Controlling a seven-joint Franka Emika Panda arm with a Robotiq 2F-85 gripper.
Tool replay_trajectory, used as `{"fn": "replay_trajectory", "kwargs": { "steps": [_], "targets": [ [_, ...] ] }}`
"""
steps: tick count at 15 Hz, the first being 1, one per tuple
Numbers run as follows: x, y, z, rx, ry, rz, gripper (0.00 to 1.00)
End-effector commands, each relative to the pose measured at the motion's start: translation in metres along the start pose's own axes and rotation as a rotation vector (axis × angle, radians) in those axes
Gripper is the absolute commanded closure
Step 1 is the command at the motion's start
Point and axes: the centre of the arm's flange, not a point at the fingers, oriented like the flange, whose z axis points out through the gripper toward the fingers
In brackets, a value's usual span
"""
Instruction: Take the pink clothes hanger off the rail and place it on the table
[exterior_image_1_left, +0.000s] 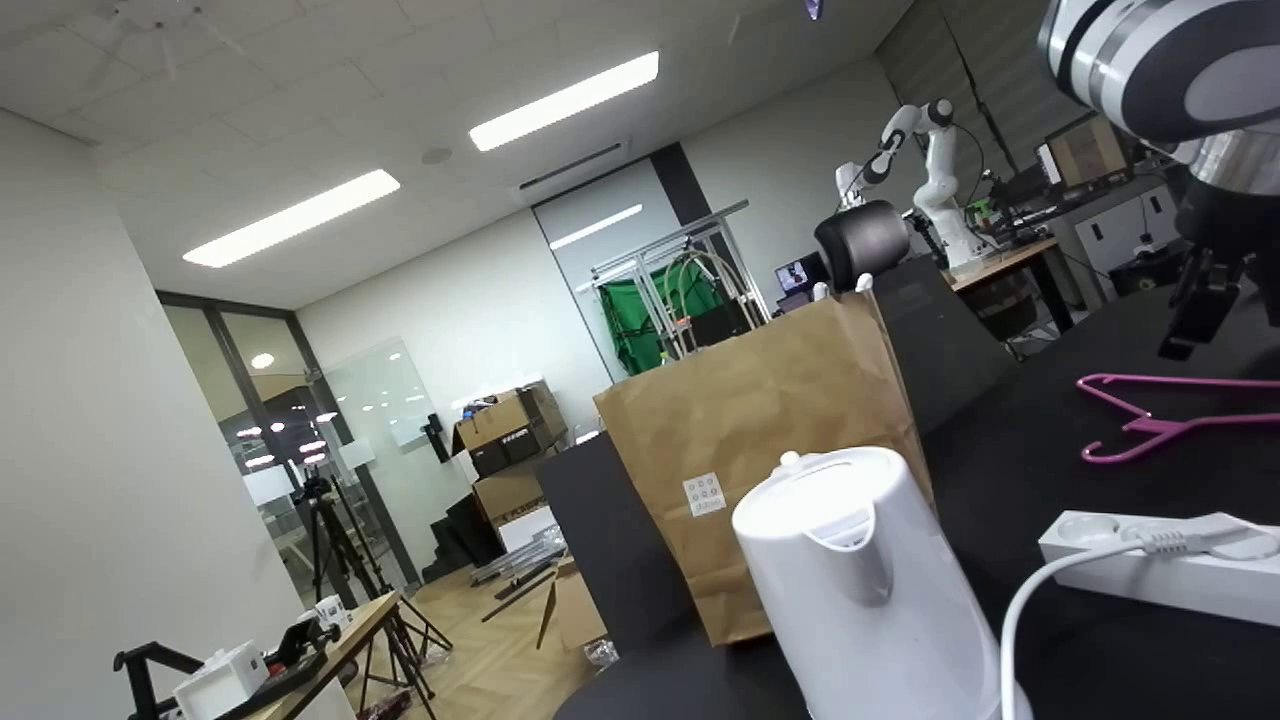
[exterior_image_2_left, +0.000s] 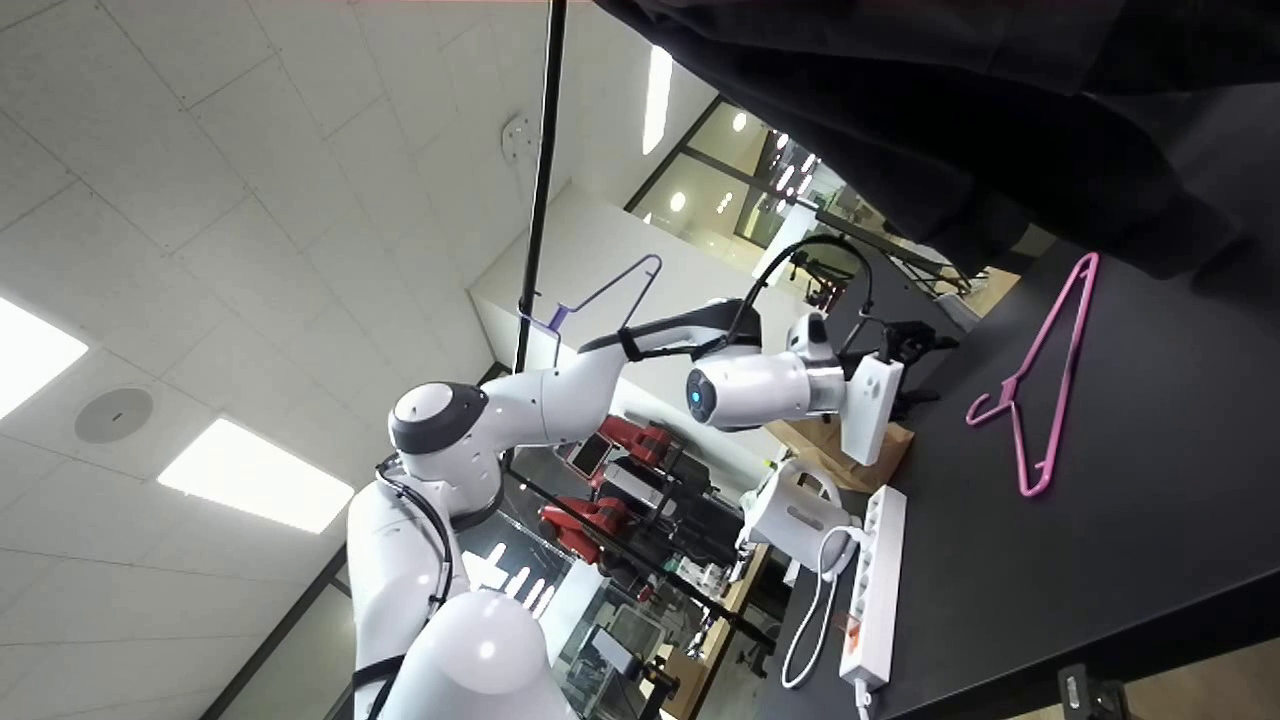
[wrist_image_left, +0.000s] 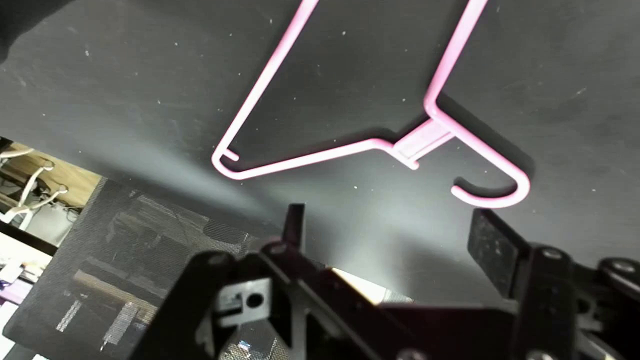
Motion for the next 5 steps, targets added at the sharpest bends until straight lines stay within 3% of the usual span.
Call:
{"fn": "replay_trajectory", "kwargs": {
  "steps": [1, 2, 5],
  "targets": [
    [0.008, 0.005, -0.029, 0.032, -0.028, -0.025, 0.0],
    [0.004, 0.002, -0.011, 0.006, -0.013, -0.029, 0.0],
    [0.004, 0.001, -0.011, 0.011, -0.014, -0.033, 0.0]
  ]
}}
